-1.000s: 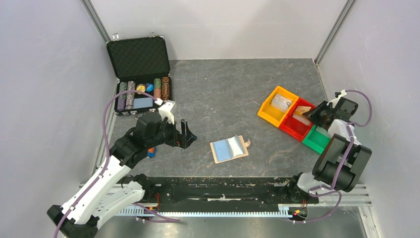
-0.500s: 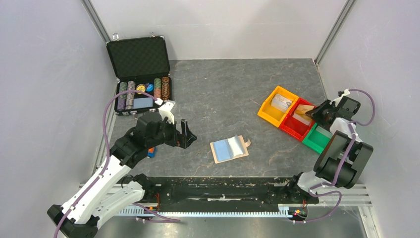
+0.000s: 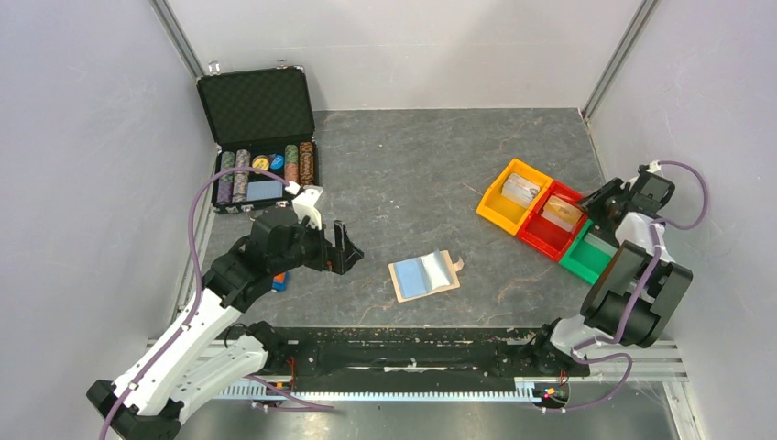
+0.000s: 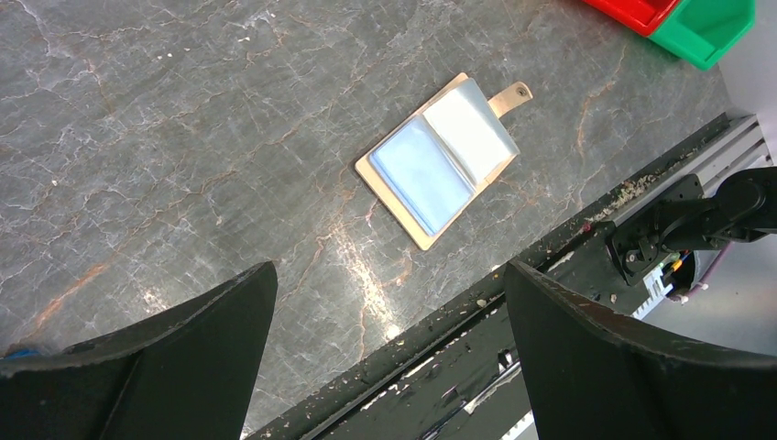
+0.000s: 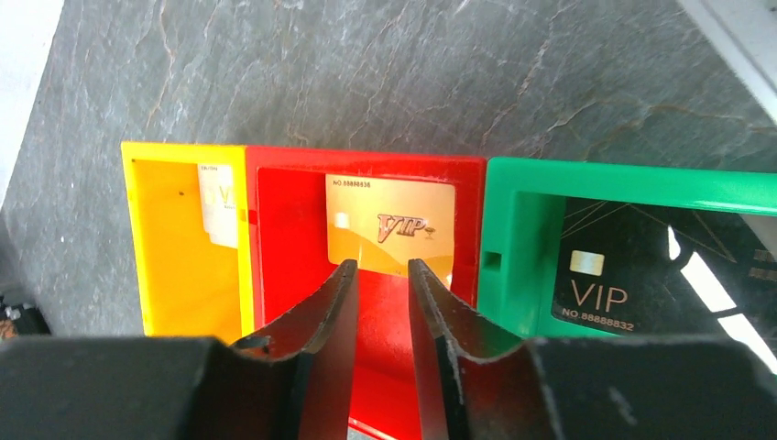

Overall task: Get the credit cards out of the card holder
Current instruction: Place the credit card in the storage box, then reset both arms

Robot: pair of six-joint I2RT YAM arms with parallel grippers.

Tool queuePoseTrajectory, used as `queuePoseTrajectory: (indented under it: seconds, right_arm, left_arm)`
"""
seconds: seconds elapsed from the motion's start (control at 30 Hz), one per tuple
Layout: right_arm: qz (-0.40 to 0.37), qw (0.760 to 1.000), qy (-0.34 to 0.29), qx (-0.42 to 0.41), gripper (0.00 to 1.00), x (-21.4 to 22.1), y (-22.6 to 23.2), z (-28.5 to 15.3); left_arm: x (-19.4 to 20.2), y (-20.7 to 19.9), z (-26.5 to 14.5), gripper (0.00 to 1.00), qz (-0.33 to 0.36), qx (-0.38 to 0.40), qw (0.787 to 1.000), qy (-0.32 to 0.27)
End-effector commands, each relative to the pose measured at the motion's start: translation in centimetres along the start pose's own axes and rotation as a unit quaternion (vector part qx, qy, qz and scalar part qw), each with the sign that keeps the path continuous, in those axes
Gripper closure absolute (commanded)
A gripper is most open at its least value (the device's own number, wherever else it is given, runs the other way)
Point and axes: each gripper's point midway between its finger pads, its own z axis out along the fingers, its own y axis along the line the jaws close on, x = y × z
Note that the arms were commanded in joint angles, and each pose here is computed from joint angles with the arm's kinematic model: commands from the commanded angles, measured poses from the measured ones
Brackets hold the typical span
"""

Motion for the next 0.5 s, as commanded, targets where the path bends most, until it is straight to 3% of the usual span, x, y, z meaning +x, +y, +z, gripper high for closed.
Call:
queuePoseTrajectory:
  seconds: [0.0, 0.23, 0.47]
  right_arm:
    - [-0.001, 0.999, -0.047, 0.017, 0.69, -3.3, 1.2, -1.6]
    - [-0.054, 0.997, -0.053, 0.009, 0.64, -3.3, 4.7, -3.0]
    - [-0.177, 0.984, 0.010, -0.028, 0.59, 3.7, 9.4, -3.5]
  left_arm:
    - [-1.2, -0.3, -0.4, 0.00, 0.018, 0.008, 1.000, -0.022]
    - [-1.3, -0.2, -0.3, 0.00, 0.014, 0.004, 1.000, -0.025]
    - [-1.2, 0.5, 0.2, 0.00, 0.009, -0.015, 1.000, -0.018]
